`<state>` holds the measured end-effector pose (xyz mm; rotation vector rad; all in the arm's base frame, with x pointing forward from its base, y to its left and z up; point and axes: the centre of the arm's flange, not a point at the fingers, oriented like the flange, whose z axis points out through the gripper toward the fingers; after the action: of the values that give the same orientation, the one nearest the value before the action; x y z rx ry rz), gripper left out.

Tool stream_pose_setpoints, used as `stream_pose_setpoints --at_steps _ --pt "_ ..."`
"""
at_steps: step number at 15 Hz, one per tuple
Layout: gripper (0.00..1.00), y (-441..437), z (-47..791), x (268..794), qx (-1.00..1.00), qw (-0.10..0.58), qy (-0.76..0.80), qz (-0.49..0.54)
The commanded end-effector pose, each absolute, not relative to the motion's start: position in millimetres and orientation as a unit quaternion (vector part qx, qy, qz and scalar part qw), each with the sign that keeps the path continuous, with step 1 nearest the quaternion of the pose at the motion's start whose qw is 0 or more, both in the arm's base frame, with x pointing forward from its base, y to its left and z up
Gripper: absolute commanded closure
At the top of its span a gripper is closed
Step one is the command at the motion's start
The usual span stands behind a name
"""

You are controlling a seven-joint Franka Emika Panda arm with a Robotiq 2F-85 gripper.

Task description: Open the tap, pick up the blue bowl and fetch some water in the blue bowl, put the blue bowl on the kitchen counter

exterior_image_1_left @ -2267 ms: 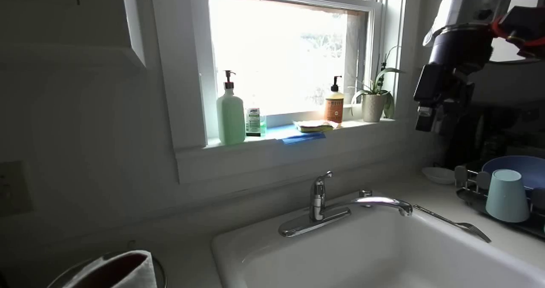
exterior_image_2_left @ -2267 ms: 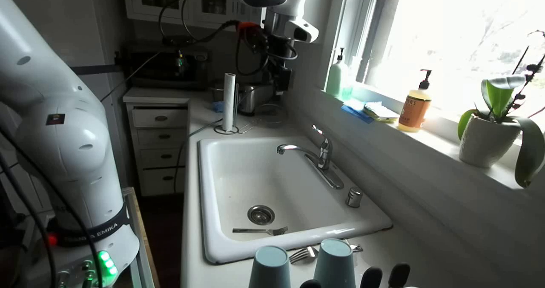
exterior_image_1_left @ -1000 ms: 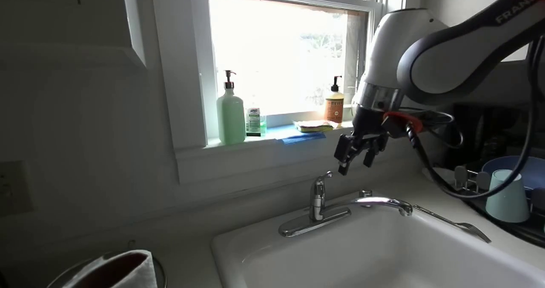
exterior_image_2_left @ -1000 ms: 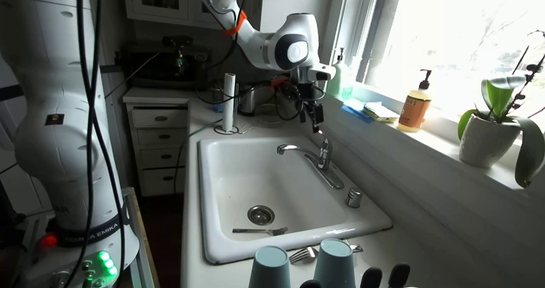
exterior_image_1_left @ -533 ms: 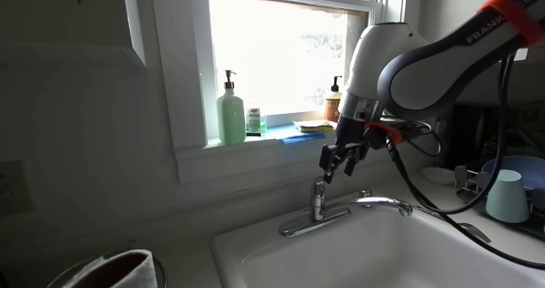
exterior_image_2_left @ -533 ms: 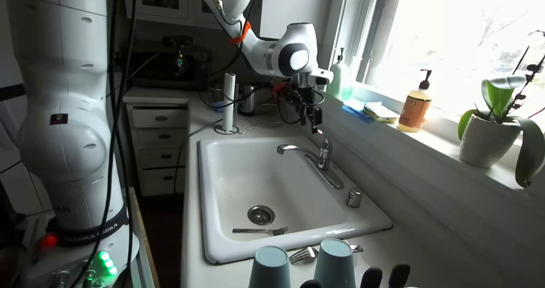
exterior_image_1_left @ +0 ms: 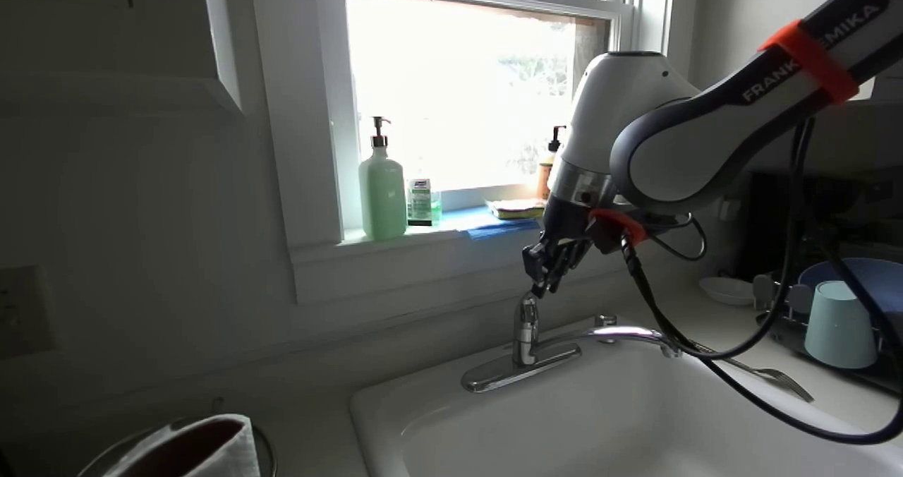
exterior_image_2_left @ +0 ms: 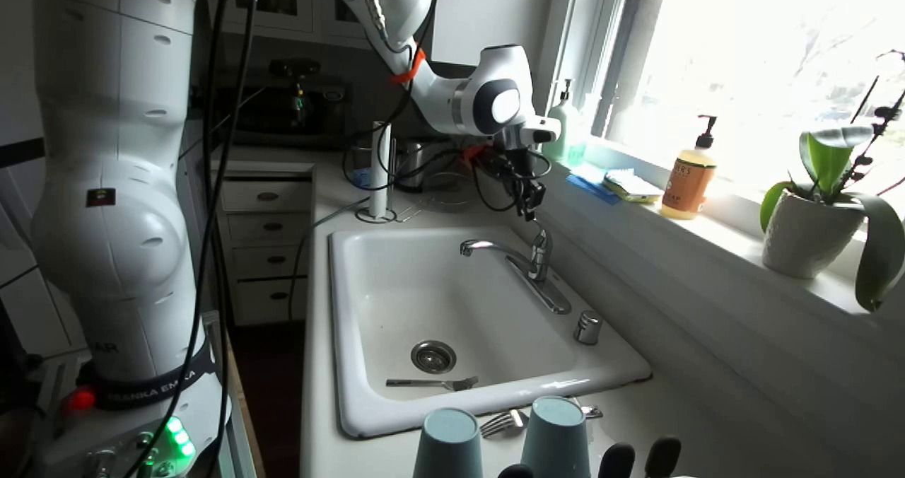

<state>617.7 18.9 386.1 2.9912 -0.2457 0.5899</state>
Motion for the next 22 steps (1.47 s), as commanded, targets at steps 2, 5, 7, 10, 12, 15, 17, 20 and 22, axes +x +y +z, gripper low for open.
stream_pose_setpoints --at_steps 2,5,7,10,12,15,17,20,22 --pt "0.93 17.9 387.5 632.4 0.972 0.056 -0.080 0.214" --pt "0.94 15.9 393.9 634.9 0.970 0.060 -0.078 0.224" --pt "0.94 13.2 397.6 636.7 0.968 0.060 -0.080 0.229" --pt "0.94 10.6 399.5 638.1 0.967 0.059 -0.082 0.235" --pt "0.49 10.0 401.3 637.1 0.967 0.054 -0.092 0.230" --pt "0.35 -1.9 417.5 622.9 0.968 0.066 -0.126 0.205" --pt "0.21 -20.6 429.3 611.0 0.966 0.079 -0.158 0.189" --pt "0.02 -54.3 444.8 584.3 0.966 0.090 -0.201 0.137" --pt "0.00 -90.5 453.3 562.0 0.964 0.095 -0.228 0.098"
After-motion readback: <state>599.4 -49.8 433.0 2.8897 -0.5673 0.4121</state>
